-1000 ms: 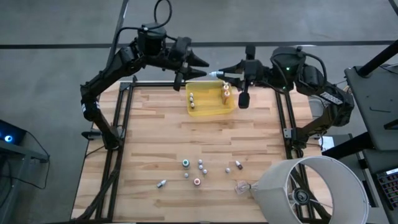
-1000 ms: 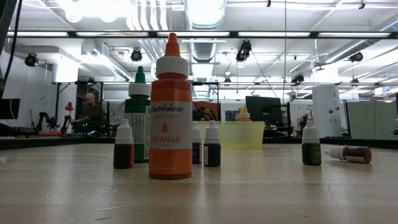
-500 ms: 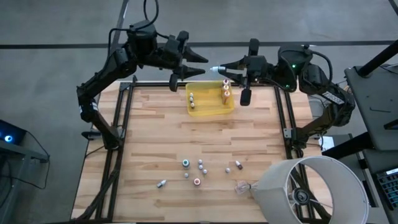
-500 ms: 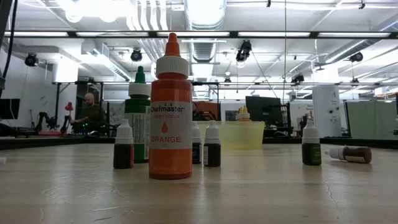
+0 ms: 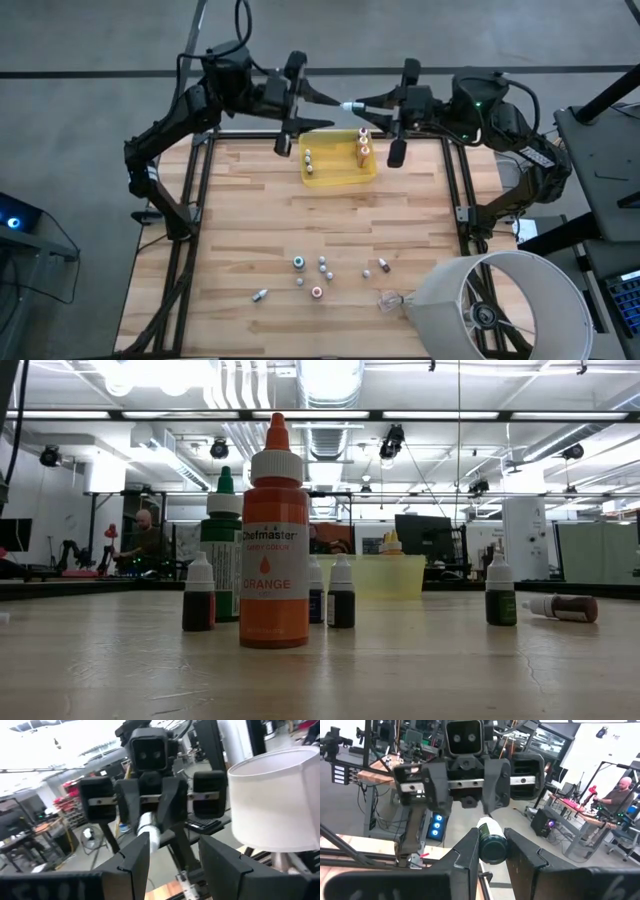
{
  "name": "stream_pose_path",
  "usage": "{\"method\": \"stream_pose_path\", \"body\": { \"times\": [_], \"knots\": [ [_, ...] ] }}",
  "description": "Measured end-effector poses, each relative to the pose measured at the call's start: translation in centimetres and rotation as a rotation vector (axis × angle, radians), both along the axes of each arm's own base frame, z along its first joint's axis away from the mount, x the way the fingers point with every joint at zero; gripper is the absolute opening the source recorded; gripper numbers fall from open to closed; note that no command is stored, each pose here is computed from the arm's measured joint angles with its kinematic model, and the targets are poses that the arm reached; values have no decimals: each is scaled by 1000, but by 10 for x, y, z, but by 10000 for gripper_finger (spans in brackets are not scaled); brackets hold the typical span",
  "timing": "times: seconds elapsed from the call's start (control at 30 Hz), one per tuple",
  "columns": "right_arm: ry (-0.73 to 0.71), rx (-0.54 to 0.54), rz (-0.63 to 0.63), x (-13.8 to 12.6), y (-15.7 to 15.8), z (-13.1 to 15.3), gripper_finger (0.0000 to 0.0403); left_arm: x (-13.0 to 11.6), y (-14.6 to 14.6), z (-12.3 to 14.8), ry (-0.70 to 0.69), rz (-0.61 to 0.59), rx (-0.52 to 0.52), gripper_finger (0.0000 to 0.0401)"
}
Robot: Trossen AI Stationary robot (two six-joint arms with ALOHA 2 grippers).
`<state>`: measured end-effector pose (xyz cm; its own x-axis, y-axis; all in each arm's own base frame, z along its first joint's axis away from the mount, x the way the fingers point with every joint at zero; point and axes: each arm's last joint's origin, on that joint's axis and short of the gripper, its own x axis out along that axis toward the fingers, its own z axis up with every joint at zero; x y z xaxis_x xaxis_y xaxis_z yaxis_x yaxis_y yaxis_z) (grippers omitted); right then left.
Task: Pick & Place food coloring
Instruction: Put the left small green food coloring bottle into the yellow bin
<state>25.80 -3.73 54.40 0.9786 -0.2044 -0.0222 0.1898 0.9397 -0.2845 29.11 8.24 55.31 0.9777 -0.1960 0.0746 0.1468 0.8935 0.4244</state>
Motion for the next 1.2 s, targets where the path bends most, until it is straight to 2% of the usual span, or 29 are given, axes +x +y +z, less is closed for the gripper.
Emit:
{"method": "stream_pose_path", "body": {
  "times": [0.23,0.53,1.2],
  "knots": [
    [-5,18,3,0,0,0,70,1,1,1,-23,114,68,141],
    [-15,17,30,4,0,0,70,9,3,-7,-18,123,73,129],
    [-9,18,26,5,0,-1,70,11,-1,-3,-60,125,64,127]
  ]
}}
